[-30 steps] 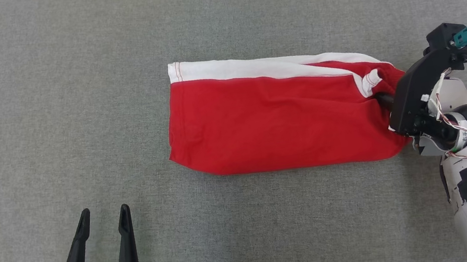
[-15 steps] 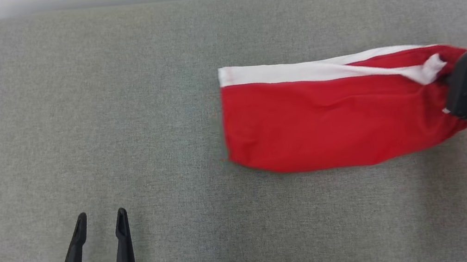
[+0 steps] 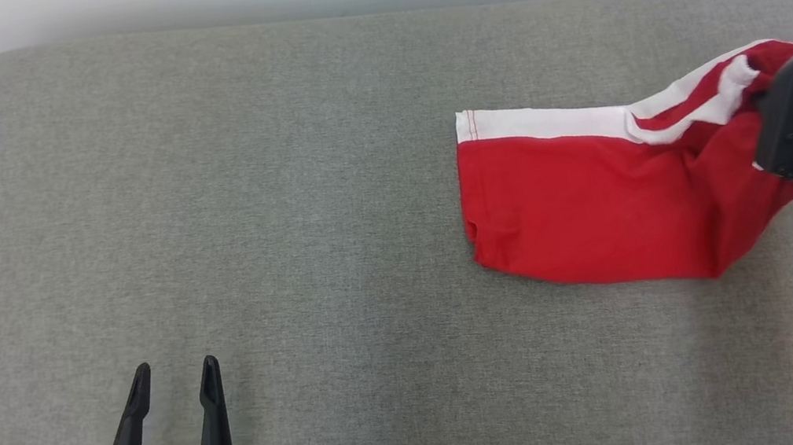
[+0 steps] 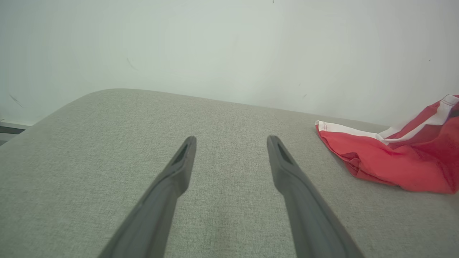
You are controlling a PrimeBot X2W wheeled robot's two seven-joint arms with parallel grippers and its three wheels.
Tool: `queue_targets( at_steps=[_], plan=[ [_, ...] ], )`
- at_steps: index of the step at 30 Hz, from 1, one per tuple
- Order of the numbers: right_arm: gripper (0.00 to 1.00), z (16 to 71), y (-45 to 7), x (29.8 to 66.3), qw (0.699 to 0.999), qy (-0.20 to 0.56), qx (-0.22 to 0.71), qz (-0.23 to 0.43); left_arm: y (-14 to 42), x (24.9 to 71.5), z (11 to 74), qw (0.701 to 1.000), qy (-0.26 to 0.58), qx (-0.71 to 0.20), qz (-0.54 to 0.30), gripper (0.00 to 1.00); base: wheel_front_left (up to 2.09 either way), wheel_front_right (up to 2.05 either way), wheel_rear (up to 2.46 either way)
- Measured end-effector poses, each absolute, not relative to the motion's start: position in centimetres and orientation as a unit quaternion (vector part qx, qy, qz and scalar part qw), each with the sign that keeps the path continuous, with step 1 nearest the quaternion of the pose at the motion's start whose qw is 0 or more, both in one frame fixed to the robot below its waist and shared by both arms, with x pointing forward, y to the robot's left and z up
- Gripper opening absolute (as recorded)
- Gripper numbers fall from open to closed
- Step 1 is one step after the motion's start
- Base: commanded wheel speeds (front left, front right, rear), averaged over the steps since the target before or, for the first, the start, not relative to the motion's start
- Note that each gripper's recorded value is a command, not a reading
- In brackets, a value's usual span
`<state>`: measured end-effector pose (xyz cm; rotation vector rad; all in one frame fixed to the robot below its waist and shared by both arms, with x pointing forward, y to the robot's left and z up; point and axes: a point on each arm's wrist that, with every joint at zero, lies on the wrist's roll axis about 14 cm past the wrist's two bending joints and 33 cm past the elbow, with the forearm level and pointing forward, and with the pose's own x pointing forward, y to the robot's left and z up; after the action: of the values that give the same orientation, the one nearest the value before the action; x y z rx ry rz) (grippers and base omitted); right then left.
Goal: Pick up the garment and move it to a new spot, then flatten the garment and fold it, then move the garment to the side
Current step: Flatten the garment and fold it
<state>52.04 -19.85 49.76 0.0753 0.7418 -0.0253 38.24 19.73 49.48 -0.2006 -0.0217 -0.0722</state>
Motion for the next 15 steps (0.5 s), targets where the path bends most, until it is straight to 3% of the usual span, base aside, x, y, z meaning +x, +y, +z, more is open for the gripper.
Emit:
queue_targets(
  at_steps=[15],
  plan=[
    [0.00,46.2,-8.3,53.2,0.904,0.398,0.054,0.147,20.9,36.6,48.9,0.995,-0.001,-0.100,-0.016,1.00,0.00,0.00,0.00]
  ],
)
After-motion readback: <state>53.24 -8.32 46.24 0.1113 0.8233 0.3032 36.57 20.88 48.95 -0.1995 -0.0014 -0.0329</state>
